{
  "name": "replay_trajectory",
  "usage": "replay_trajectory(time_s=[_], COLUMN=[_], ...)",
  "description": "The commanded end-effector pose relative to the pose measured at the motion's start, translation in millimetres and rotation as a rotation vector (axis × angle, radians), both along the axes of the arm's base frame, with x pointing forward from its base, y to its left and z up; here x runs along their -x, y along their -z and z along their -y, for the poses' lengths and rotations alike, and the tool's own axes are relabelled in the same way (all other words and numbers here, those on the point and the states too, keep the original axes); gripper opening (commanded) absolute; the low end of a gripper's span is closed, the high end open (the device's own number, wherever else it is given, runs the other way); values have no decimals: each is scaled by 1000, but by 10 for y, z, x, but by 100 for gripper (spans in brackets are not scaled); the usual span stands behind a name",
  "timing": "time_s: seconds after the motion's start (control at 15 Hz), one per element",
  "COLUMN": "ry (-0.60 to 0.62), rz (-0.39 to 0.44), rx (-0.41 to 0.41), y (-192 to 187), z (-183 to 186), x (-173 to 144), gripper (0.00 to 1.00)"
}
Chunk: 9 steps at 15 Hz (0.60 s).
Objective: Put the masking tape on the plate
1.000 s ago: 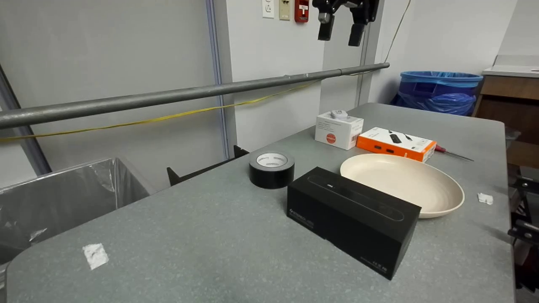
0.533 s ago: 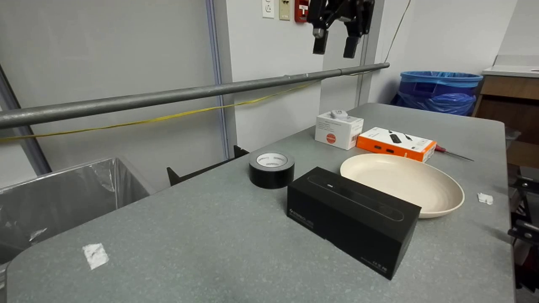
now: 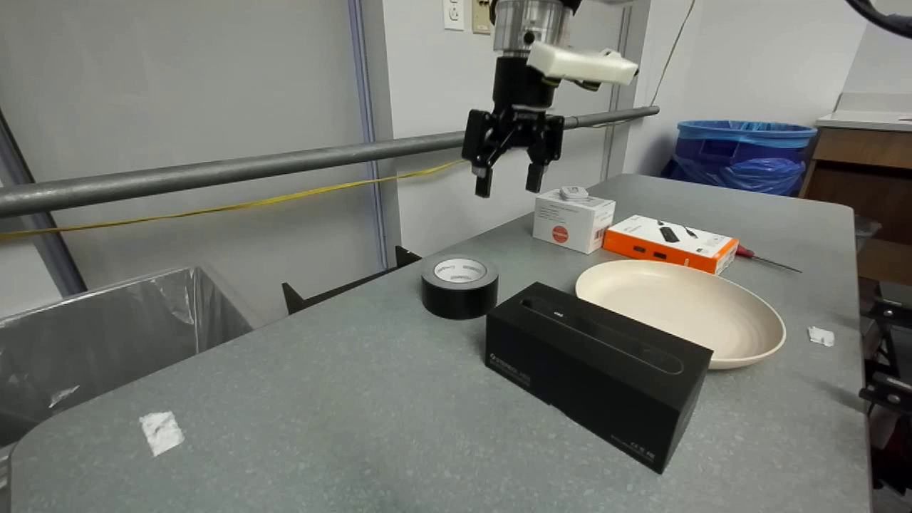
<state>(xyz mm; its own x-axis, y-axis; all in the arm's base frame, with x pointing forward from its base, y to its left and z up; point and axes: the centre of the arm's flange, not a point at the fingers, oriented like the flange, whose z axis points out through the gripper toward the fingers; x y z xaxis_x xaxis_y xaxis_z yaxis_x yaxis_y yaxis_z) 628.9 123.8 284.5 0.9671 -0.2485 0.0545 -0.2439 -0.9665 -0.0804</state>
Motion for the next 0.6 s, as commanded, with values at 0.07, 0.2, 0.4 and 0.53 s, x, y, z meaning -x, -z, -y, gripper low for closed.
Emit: replay_trajectory(time_s=[0.07,0.2,0.4,0.53], ry=[16,17,-4,-4], rz=[5,-19,-16,-14], rx=[34,40,24,24], y=[470,553,590,595], z=[-161,-196,-141,-148], x=[-518,-556,-374,-400], gripper=[100,100,100,100])
